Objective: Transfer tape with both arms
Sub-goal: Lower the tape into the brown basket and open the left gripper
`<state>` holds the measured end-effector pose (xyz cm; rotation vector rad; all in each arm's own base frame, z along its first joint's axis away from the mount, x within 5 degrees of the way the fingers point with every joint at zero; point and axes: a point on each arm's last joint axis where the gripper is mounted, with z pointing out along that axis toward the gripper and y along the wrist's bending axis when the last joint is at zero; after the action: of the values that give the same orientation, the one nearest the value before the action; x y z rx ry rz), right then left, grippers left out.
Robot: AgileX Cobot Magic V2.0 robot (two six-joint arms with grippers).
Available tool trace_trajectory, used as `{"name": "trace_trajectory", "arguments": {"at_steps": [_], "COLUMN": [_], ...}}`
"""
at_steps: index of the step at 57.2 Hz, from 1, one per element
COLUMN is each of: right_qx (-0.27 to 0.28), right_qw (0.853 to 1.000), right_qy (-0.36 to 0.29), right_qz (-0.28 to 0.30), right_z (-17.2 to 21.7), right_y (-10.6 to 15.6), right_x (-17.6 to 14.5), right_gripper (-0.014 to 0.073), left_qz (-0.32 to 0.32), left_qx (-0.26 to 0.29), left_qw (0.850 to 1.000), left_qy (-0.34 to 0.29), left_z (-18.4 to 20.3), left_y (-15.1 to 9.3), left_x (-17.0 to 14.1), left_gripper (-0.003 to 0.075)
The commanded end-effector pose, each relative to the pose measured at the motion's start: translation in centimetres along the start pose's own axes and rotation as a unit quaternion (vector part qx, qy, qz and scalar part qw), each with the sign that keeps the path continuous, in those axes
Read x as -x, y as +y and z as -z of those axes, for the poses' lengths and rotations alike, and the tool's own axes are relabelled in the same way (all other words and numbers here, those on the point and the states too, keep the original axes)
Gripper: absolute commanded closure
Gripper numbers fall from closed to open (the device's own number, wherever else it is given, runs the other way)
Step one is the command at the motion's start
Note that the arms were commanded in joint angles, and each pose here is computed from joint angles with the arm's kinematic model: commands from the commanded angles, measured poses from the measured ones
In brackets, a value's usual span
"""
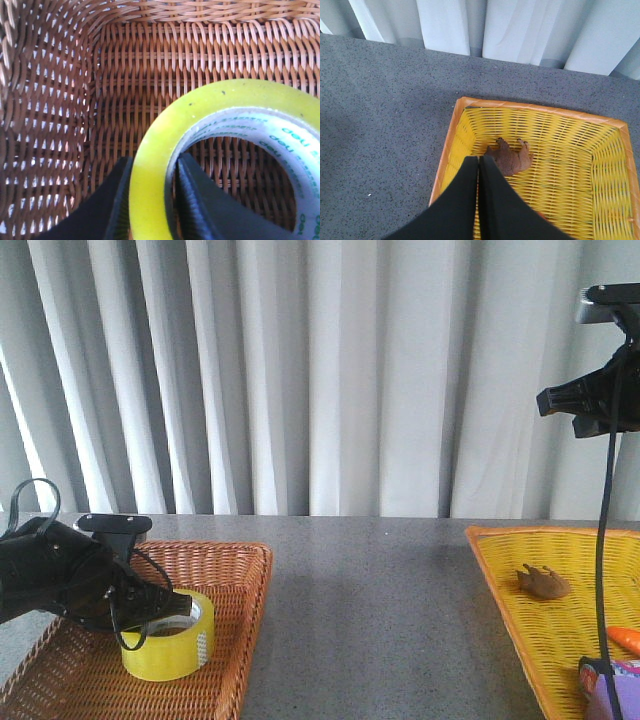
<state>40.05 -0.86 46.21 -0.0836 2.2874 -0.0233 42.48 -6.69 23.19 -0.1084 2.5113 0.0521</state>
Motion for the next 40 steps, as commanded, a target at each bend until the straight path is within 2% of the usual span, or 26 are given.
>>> {"name": "trace_trajectory", "arguments": {"at_steps": [1, 15, 32, 40], "right_qx": [-0.007, -0.007, -0.007, -0.007], "right_qw": [0.998, 0.998, 0.998, 0.998], "right_qy": [-0.06, -0.06, -0.06, -0.06], "right_qz": [0.002, 0.002, 0.002, 0.002], "right_z": [3.1, 3.1, 3.1, 3.1], "right_y": [-0.2, -0.2, -0.2, -0.2], "right_x": [1.1, 1.1, 1.1, 1.1], "right_gripper": [0.0603, 0.0603, 0.0603, 0.0603], "left_qz": [-0.007, -0.013, 0.012, 0.016], "left_qx": [-0.007, -0.012, -0.02, -0.023], "left_qw": [0.999, 0.997, 0.998, 0.997], "left_qy": [-0.051, -0.068, -0.064, -0.069], "left_z": [2.5, 3.0, 2.9, 3.6], "left_y": [0.2, 0.1, 0.0, -0.1], "left_x": [1.8, 2.2, 2.1, 2.3], "left_gripper": [0.0664, 0.0556, 0.0293, 0.0269]}}
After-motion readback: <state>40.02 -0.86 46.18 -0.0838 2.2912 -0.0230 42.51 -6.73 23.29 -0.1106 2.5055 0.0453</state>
